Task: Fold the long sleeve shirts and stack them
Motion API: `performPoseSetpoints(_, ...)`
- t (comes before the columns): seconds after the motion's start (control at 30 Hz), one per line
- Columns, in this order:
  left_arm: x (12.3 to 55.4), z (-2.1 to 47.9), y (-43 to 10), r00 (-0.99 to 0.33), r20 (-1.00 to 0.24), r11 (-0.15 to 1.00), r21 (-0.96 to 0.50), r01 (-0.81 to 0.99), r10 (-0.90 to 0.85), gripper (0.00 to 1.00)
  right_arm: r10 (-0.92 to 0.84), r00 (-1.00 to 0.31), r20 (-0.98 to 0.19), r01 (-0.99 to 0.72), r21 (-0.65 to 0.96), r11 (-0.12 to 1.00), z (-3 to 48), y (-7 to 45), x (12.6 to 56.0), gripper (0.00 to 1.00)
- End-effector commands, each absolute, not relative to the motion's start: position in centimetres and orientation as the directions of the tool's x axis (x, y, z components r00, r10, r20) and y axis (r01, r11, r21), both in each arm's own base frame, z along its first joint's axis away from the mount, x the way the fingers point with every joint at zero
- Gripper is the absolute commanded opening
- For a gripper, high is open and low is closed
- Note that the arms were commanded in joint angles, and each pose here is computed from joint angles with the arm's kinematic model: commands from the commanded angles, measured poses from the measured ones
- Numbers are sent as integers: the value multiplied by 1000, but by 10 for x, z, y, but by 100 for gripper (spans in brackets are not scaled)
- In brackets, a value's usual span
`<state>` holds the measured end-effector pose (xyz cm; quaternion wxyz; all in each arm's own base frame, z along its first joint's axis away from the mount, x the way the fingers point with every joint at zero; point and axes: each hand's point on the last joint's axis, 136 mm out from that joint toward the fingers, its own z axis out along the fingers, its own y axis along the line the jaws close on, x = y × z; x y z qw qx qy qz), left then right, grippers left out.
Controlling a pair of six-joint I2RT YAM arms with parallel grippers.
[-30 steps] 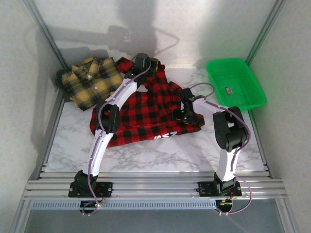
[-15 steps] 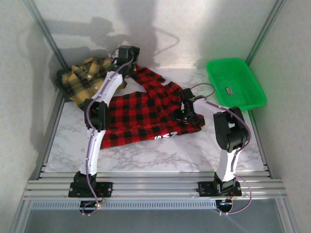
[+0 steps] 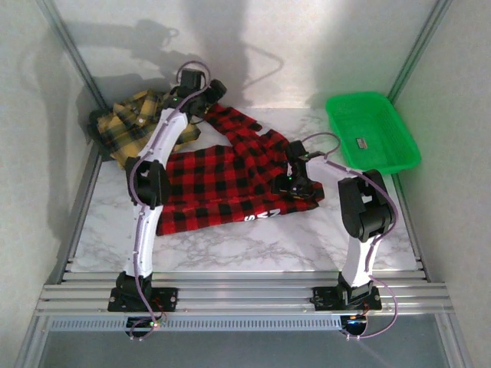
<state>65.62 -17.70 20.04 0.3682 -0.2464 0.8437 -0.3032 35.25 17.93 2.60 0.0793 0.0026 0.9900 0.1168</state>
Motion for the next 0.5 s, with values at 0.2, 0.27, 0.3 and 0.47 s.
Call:
performPoseSetpoints(0.2,650,142,-220,-722,-623,865,-497,69,-300,69,15,-996,-86,-2,195,981,26,166,321,74)
performPoseSetpoints(0.27,648,134,-226,-732,-632,870,-481,111,-256,67,6,-996,-85,-11,193,981,27,167,322,74)
performPoseSetpoints(0.3,648,128,-224,-735,-636,881,-459,116,-235,65,1,-997,-83,-15,191,981,28,167,322,74)
performPoseSetpoints(0.47,645,104,-222,-756,-639,902,-400,164,-146,63,-23,-997,-77,-37,189,981,33,170,322,74)
